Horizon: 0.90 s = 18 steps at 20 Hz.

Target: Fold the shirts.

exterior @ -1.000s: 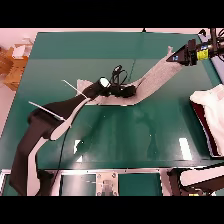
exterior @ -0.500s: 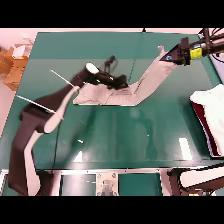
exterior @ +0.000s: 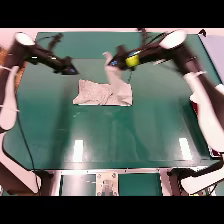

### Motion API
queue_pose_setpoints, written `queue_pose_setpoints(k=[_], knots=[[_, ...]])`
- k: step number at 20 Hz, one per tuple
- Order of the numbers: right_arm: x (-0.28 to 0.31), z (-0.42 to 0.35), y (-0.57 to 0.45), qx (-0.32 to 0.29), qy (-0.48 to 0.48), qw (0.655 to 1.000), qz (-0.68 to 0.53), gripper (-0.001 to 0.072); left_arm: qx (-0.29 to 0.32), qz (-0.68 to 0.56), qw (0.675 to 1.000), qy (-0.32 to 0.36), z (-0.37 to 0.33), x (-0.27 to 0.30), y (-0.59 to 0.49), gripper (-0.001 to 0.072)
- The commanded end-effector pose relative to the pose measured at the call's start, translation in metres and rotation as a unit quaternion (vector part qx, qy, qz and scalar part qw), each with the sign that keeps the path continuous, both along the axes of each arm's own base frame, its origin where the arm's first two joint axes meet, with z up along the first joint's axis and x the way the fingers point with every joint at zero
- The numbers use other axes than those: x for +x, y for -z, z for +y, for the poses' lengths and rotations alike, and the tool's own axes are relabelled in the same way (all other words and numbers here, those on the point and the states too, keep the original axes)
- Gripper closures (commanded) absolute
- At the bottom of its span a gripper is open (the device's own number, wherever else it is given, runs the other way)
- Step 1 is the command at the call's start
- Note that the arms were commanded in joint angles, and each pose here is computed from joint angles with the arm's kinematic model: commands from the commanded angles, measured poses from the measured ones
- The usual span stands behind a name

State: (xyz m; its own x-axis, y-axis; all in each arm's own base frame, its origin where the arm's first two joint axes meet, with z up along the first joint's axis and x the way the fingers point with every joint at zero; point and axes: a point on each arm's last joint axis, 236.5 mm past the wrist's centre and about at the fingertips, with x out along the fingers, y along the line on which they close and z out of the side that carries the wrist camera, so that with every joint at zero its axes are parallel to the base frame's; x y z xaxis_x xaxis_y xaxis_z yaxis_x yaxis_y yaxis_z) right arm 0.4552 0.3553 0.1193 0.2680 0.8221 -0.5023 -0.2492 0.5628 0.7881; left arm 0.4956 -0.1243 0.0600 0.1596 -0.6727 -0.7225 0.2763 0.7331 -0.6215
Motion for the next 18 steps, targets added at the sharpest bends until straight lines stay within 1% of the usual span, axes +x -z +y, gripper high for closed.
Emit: queue_pose_setpoints(k=[1,3,5,7,8,11,14,15,16,18], knots=[[0.01,0.092,0.075,0.004,0.088,0.995,-0.053,0.052,0.018,0.018,0.999,-0.043,0.072,-0.01,-0.007,0.0687],[-0.003,0.128,0.127,-0.003,0.1,0.994,-0.045,0.0201,0.017,0.028,0.998,-0.052,0.089,-0.014,-0.007,0.0687],[-0.006,0.129,0.141,-0.006,0.097,0.995,-0.026,0.019,0.016,0.03,0.998,-0.056,0.096,-0.016,-0.007,0.0687],[0.006,0.101,0.123,-0.009,0.083,0.996,-0.013,0.019,0.015,0.028,0.998,-0.056,0.096,-0.015,-0.007,0.0687],[0.013,0.077,0.111,-0.017,0.073,0.997,-0.011,0.019,0.013,0.024,0.998,-0.052,0.094,-0.015,-0.008,0.0688],[0.033,-0.028,0.077,-0.065,0.059,0.996,0.002,0.019,0.01,0.024,0.998,-0.051,0.094,-0.014,-0.009,0.0687],[0.033,-0.136,0.078,-0.111,0.069,0.99,0.059,0.019,0.01,0.024,0.998,-0.052,0.094,-0.014,-0.009,0.0687],[0.028,-0.16,0.088,-0.12,0.072,0.986,0.087,0.0189,0.01,0.024,0.998,-0.052,0.093,-0.014,-0.009,0.0687],[0.022,-0.178,0.104,-0.122,0.08,0.983,0.115,0.0161,0.01,0.024,0.998,-0.052,0.093,-0.014,-0.009,0.0687],[0.01,-0.195,0.143,-0.127,0.1,0.974,0.16,0.0161,0.009,0.025,0.998,-0.053,0.093,-0.014,-0.009,0.0687]])
